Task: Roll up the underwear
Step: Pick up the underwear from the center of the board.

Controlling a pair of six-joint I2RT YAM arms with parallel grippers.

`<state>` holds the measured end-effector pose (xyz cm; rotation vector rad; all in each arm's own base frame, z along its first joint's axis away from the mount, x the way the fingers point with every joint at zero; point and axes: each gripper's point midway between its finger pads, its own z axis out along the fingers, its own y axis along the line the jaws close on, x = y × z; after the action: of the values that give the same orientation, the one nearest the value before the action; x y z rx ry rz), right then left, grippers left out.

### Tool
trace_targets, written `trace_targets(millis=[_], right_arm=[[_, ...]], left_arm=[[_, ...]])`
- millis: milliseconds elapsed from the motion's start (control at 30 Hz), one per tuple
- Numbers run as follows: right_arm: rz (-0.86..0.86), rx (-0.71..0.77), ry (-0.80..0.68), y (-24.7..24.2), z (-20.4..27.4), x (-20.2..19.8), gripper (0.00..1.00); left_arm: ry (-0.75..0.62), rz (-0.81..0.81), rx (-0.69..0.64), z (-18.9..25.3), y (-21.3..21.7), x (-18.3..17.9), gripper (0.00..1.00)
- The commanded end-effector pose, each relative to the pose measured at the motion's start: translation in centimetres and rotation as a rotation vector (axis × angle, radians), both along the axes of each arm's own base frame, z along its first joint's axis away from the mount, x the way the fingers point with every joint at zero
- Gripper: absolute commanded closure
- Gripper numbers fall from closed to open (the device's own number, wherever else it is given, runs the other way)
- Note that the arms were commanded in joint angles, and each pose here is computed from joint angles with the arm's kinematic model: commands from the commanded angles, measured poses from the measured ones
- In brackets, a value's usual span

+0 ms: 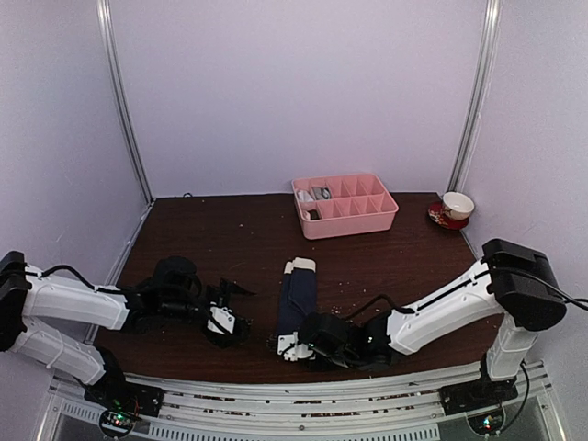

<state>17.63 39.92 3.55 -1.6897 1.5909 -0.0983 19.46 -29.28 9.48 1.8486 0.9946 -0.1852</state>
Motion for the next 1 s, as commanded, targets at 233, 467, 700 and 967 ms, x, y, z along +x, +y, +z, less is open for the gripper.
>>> trace_targets(millis=[233, 467, 700, 967], right_arm=[[-0.070, -0.079, 0.052, -0.8, -2.6, 0.9, 0.65], [-0.070, -0.044, 0.143, -0.4, -2.5, 0.6, 0.98], [-0.029, 0.040, 0.426, 1.3, -2.4, -1.5, 1.00], [-0.055, 0.160, 0.858, 2.1, -1.0, -3.3, 1.00]], left_arm=[[-0.045, -0.043, -0.039, 0.7, -0.1, -0.5, 0.02], [-0.057, -0.059, -0.030, 0.4, 0.1, -0.8, 0.02], [-0.105, -0.098, -0.033, 0.2, 0.5, -1.6, 0.02], [-0.163, -0.177, 0.001, -0.7, 0.4, -3.5, 0.12]])
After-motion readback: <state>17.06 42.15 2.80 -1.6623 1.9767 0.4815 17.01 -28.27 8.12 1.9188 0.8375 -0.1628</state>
